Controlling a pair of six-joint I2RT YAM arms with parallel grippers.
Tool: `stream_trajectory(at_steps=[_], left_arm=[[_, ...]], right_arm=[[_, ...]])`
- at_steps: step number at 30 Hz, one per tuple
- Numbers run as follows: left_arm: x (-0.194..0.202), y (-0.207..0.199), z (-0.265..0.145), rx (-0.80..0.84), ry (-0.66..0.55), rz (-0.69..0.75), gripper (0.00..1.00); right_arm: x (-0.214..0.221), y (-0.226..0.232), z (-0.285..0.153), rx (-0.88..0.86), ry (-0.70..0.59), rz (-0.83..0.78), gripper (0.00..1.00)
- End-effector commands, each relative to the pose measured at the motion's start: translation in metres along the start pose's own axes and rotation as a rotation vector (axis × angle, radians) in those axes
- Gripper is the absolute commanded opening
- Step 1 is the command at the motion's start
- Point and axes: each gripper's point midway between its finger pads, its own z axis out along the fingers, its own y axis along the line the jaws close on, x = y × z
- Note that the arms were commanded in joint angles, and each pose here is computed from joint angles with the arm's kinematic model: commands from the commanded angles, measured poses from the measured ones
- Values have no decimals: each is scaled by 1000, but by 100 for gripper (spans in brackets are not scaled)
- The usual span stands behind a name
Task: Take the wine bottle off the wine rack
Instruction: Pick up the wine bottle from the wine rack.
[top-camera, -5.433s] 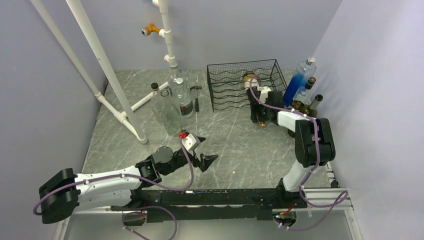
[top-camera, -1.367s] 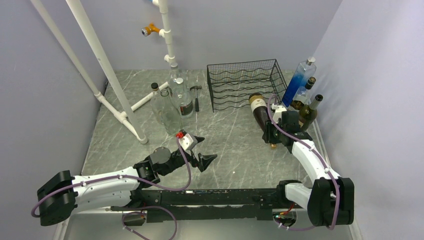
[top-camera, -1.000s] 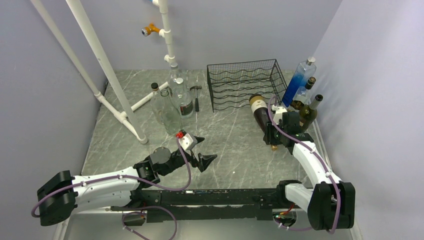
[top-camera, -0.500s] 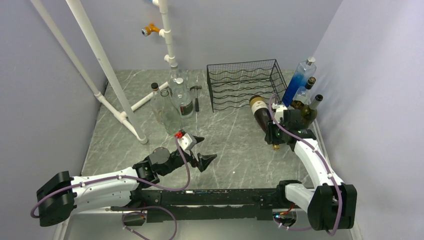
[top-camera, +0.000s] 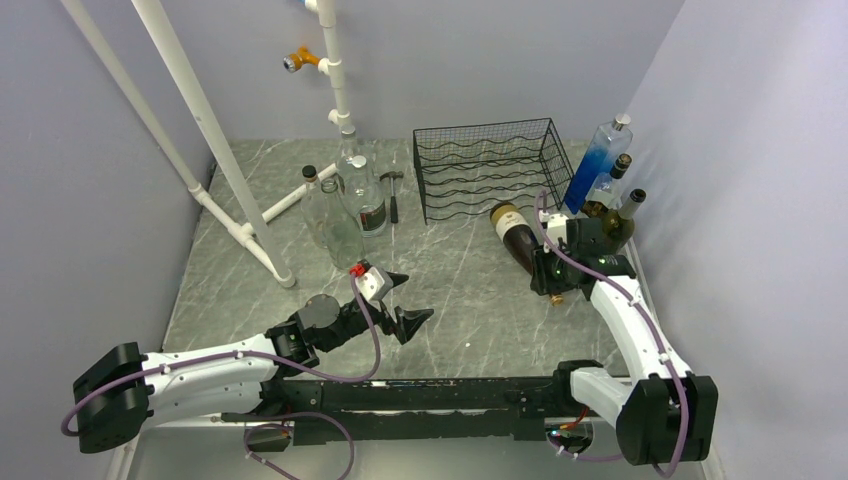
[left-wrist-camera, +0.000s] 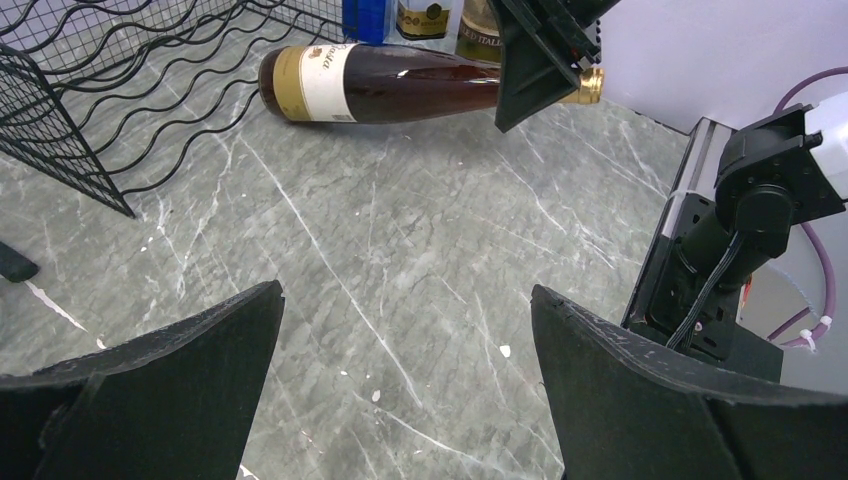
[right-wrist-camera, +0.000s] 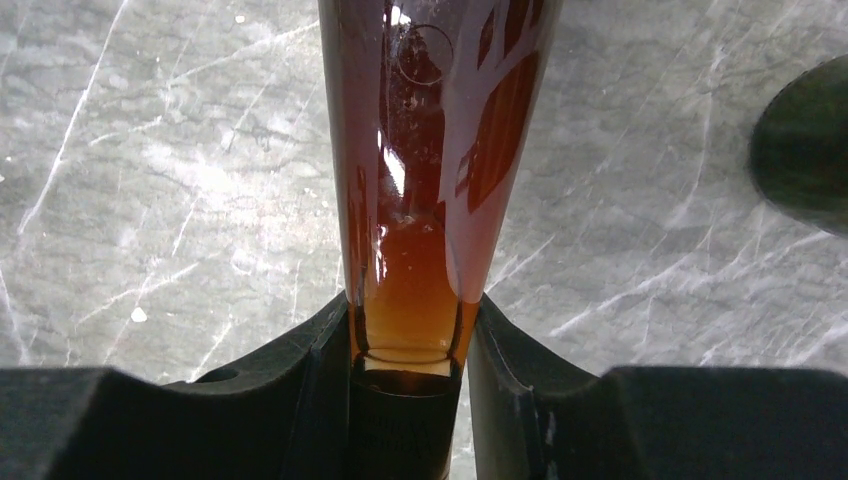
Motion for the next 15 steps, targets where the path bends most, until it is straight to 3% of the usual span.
stream_trajectory(at_steps=[1, 15], left_arm=[[-11, -3, 0, 16, -42, -13, 100], [-6, -14, 5, 87, -1, 51, 100]], right_arm=[[-70, 5, -34, -11, -246, -115, 0], [-54, 13, -64, -103, -94, -423, 0]])
